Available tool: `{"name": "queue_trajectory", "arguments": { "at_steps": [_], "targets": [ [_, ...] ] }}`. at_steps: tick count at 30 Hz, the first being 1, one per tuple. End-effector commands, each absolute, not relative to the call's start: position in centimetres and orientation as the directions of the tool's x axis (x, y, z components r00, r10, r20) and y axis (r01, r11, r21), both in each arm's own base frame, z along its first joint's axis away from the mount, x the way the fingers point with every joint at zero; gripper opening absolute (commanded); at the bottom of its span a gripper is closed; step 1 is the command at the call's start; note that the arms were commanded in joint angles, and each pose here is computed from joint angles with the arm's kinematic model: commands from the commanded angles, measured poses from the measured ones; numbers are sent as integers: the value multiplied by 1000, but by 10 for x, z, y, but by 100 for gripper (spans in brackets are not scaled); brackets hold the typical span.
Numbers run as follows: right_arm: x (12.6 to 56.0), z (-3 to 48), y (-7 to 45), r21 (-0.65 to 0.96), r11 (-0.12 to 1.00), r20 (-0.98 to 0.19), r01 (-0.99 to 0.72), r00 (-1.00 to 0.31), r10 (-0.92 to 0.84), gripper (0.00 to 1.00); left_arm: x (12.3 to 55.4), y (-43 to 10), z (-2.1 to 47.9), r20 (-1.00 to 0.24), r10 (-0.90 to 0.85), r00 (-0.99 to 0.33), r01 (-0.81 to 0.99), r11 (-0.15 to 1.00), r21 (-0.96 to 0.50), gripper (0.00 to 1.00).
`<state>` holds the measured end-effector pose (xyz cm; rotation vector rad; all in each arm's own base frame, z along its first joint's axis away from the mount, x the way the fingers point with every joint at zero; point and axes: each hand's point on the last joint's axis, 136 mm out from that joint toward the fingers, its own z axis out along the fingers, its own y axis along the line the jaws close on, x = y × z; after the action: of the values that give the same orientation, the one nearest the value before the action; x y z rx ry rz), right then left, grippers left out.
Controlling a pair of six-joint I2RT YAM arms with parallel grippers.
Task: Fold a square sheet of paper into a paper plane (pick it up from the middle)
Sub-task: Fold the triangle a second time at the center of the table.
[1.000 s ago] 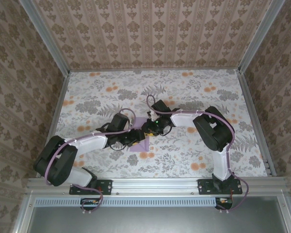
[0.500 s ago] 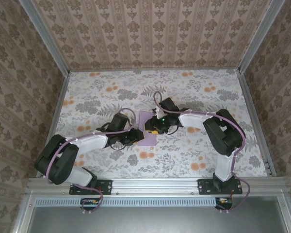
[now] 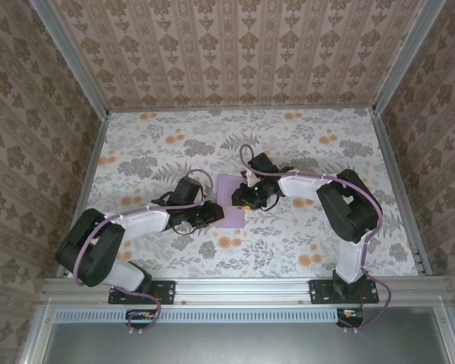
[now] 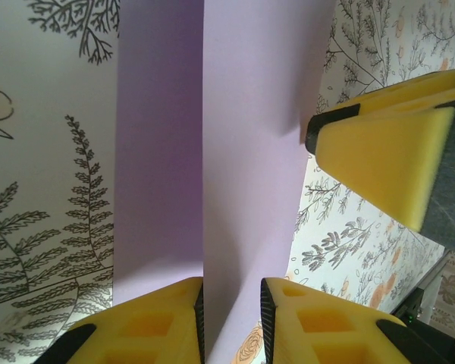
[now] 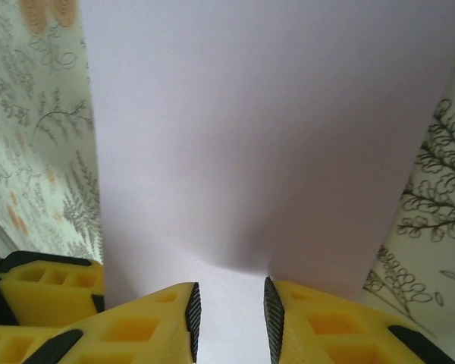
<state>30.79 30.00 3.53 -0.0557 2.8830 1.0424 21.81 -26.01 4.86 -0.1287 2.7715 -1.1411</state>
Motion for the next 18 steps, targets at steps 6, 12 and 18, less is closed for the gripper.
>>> {"name": "queue_trajectory", "arguments": {
  "at_steps": [6, 12, 18],
  "targets": [
    [295, 15, 306, 614, 788, -21, -37, -999, -31, 32, 225, -273, 59, -119, -128, -985, 8, 650, -759, 27],
    [284, 15, 312, 639, 769, 18, -9, -999, -27, 32, 228, -279, 68, -129, -128, -983, 22, 619, -785, 27],
    [279, 22, 316, 672, 740, 37, 15, -999, -13, 32, 230, -280, 70, -142, -131, -981, 32, 613, -789, 32]
  ]
}}
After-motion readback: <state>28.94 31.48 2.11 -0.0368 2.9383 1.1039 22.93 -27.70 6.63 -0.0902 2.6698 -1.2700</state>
